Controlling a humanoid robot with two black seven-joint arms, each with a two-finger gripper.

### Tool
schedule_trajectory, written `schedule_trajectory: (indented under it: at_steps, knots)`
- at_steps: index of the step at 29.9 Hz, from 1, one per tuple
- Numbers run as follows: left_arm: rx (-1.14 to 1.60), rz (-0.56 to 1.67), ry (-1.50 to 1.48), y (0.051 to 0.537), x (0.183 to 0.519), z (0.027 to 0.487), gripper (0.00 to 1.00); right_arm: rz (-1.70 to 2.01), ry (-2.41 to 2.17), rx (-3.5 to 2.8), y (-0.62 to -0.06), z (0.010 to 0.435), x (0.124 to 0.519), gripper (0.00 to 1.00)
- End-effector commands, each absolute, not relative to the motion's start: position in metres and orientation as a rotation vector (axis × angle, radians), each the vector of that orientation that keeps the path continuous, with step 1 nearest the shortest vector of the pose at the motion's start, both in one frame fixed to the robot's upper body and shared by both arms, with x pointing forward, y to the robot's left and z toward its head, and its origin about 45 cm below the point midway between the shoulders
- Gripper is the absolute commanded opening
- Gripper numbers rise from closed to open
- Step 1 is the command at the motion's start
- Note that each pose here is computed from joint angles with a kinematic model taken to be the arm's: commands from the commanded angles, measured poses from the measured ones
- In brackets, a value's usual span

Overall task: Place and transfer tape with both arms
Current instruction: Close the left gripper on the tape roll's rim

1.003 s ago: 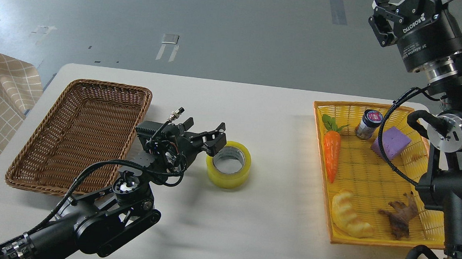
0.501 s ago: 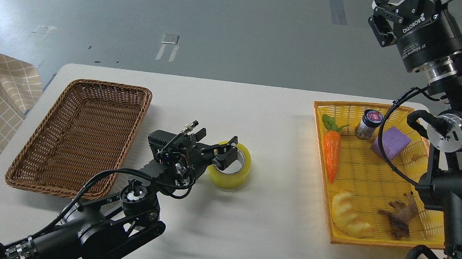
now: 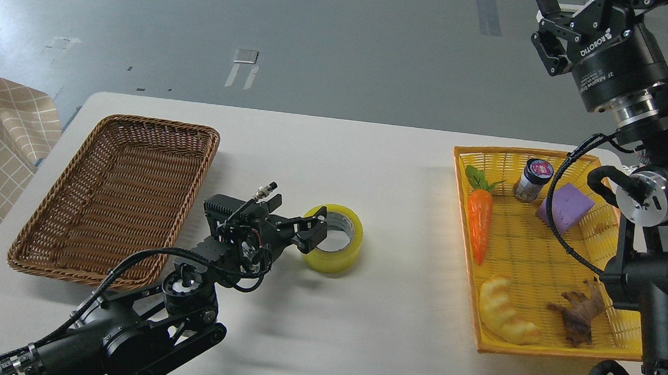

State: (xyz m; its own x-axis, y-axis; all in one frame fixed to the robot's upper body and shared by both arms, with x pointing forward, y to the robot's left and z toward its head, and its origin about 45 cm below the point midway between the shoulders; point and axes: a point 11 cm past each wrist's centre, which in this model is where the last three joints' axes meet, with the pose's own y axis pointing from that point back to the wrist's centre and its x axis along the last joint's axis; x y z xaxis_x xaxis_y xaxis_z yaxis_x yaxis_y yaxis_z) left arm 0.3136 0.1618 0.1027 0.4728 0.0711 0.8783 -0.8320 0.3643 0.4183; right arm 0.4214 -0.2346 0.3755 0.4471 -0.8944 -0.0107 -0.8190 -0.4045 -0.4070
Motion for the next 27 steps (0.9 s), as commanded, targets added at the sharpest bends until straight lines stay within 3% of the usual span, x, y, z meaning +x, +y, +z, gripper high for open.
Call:
schedule_trajectory:
  at_steps: [1,27]
  knots:
    - [1.022,0.693,-0.896,0.156,0.313,0.104,0.98,-0.290,1.446,-2.374,-0.229,0.371,0.421,1.00]
    - [1.039,0.656,-0.865,0.155,0.304,0.093,0.98,-0.243,1.476,-2.392,-0.231,0.354,0.422,1.00]
